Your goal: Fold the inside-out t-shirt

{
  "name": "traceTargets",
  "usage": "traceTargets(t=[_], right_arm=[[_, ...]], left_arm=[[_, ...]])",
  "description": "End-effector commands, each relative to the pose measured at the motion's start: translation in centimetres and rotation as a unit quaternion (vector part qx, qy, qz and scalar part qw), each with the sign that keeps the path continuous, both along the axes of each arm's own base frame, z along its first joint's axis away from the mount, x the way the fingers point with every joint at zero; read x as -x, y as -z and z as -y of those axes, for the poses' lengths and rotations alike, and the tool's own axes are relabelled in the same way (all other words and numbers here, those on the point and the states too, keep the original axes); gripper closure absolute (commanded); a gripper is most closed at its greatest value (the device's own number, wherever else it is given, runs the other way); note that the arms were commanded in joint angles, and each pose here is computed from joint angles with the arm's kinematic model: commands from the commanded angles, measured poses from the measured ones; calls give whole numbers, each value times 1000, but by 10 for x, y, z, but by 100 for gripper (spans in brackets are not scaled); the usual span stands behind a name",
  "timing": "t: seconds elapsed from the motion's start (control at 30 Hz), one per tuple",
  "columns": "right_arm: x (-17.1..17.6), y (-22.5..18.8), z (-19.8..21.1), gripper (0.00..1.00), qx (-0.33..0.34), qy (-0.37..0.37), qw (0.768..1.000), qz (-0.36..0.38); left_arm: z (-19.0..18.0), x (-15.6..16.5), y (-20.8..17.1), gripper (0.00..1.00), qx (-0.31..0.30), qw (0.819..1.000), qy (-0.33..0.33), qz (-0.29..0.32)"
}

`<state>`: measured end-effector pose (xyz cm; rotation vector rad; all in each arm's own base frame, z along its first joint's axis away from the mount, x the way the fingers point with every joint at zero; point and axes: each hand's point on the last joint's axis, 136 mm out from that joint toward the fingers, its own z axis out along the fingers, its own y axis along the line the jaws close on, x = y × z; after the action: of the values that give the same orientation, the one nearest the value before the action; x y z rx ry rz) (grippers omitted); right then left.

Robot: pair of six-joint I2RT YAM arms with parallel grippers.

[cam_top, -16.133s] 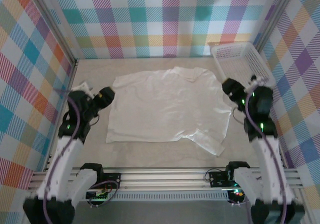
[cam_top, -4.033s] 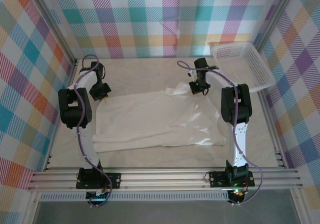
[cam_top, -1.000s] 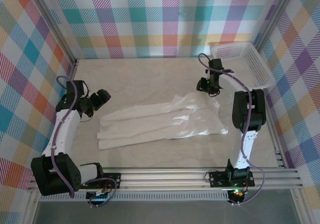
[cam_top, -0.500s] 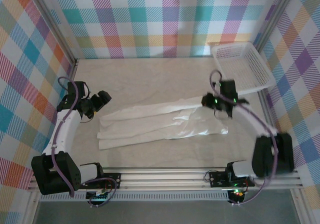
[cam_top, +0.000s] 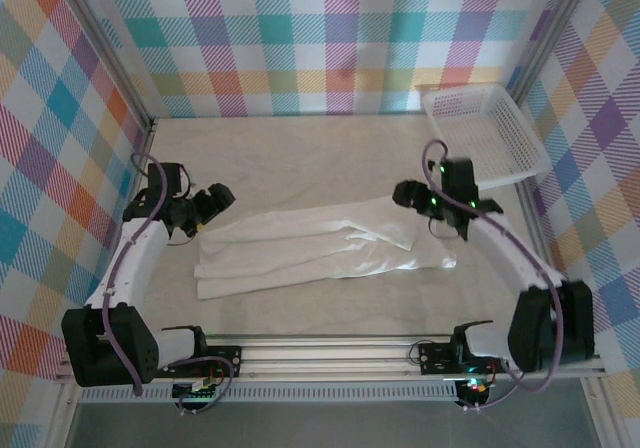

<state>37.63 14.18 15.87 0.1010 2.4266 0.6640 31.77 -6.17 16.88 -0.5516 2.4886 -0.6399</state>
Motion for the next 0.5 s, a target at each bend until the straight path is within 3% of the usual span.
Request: traceTargets(t=[0.0, 0.3, 0.47], right_arm=[[0, 38, -18, 30, 43, -54, 996, -64], [-9, 98, -69, 33, 25, -128, 978, -161], [-1, 108, -75, 44, 7, -133, 973, -190]], left_arm=[[22, 11, -14, 9, -6, 999, 43, 21], [28, 18, 4, 11, -22, 999, 49, -5], [27, 18, 9, 12, -27, 999, 45, -12]])
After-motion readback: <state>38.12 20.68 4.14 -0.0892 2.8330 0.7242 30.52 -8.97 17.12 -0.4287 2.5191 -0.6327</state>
